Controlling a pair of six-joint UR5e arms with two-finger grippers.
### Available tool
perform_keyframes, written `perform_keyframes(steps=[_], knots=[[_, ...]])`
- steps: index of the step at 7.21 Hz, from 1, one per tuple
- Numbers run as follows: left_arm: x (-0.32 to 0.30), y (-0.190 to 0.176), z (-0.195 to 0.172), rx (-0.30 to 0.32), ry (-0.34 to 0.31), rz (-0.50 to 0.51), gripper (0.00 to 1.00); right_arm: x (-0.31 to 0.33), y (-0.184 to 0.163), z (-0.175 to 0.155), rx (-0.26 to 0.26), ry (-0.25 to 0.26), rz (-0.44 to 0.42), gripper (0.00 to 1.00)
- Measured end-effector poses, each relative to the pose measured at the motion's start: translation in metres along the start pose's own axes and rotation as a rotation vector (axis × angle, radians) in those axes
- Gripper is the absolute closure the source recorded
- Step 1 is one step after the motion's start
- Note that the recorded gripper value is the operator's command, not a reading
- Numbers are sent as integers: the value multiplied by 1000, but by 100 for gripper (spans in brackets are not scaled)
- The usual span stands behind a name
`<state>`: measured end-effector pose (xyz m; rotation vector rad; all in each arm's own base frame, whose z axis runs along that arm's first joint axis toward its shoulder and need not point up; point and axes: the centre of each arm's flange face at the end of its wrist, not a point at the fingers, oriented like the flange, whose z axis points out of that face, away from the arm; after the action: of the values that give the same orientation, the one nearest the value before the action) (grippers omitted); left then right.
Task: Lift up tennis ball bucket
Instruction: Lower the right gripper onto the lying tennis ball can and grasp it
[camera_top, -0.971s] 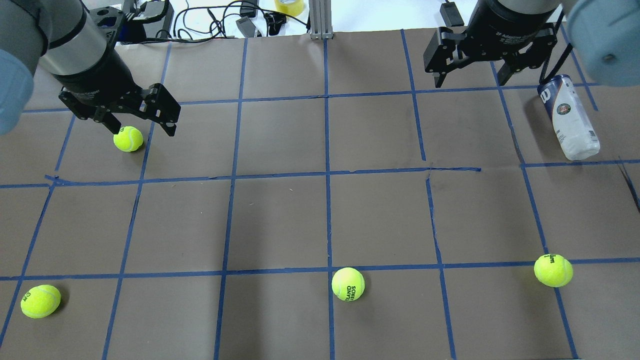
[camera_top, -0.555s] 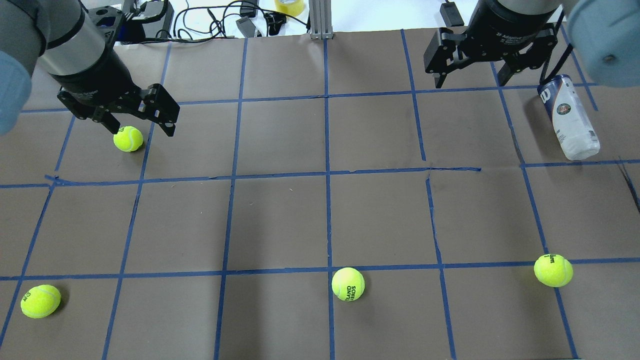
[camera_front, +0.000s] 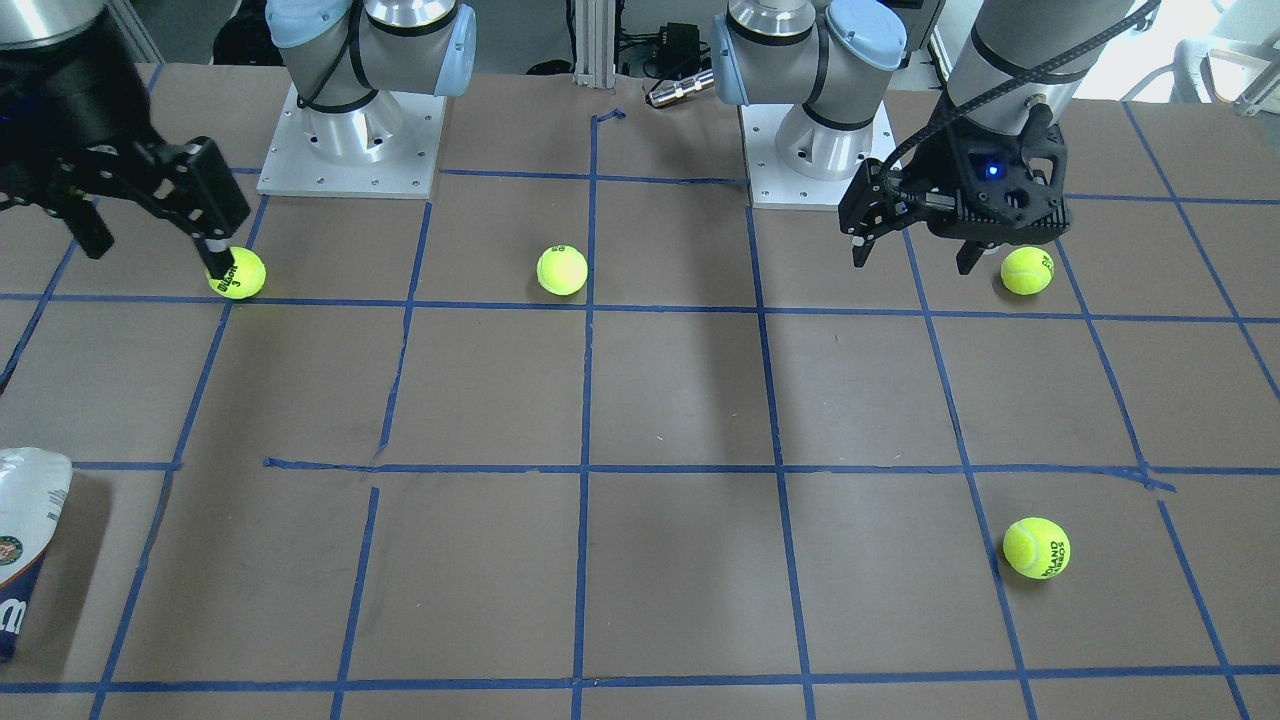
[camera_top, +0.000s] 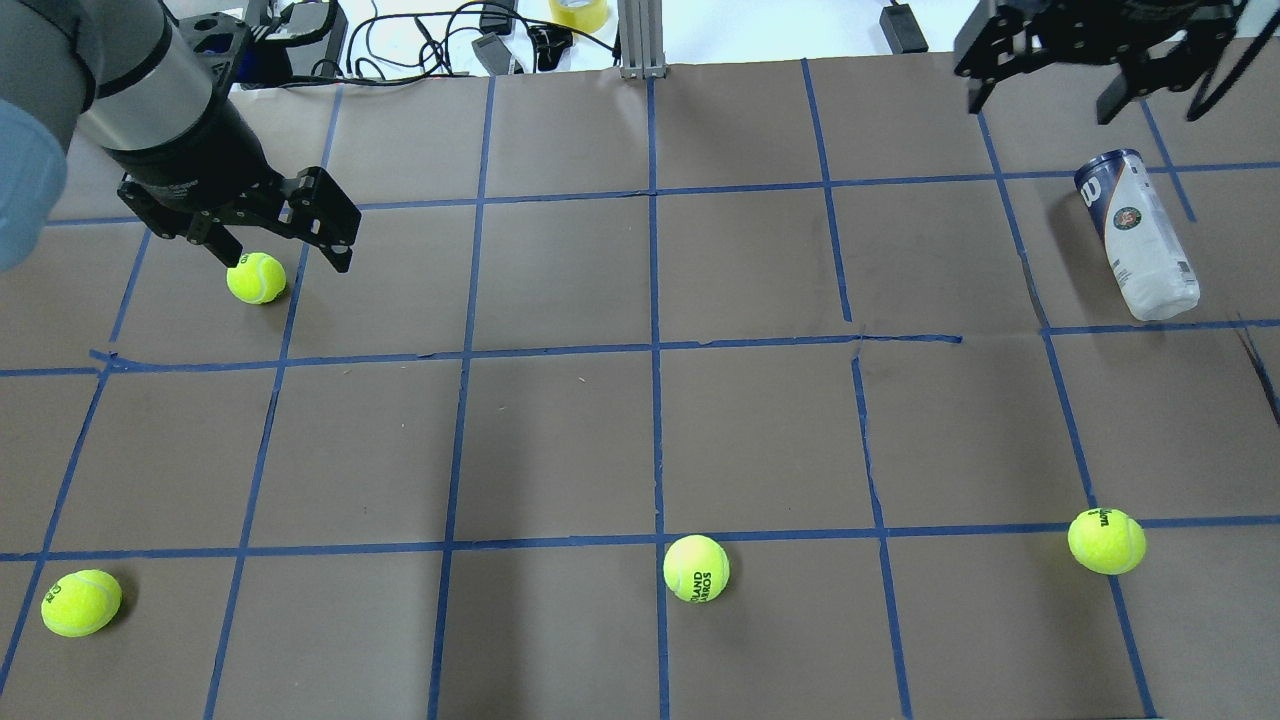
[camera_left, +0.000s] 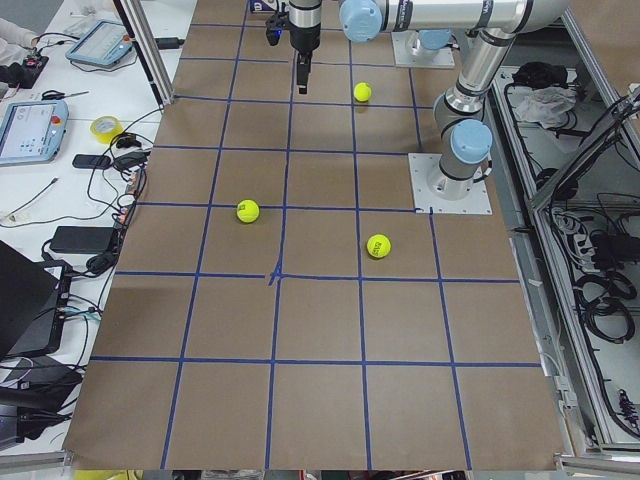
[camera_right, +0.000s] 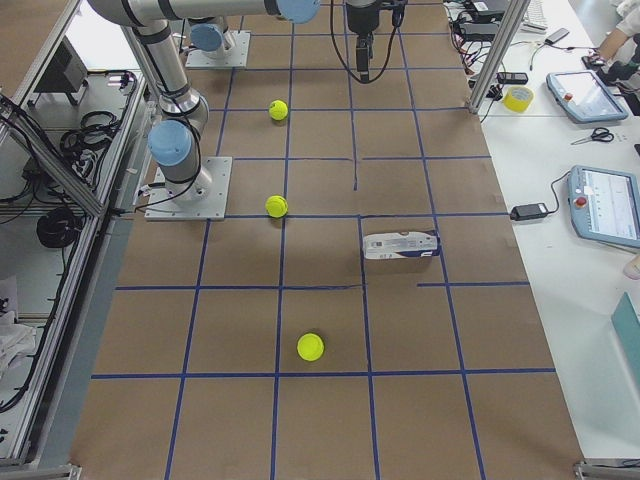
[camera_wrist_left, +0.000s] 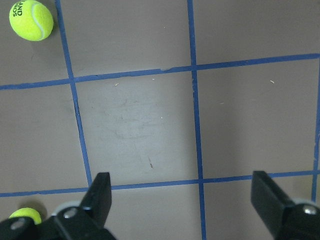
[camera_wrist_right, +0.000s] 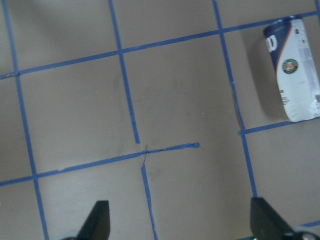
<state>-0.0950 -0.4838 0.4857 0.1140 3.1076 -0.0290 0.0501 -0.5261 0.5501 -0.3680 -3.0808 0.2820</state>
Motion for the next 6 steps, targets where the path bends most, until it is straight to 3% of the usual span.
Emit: perform_keyframes(steps=[1,4,6], knots=[[0,0,0,0,-1,-4,0,41,-22,19,-25,18,39,0],[0,0,0,1,-2,-7,0,134,-74,114,-128,27,-120,0],[0,1,2,-3,-1,-7,0,189,-103,201,-151,17,-231,0]])
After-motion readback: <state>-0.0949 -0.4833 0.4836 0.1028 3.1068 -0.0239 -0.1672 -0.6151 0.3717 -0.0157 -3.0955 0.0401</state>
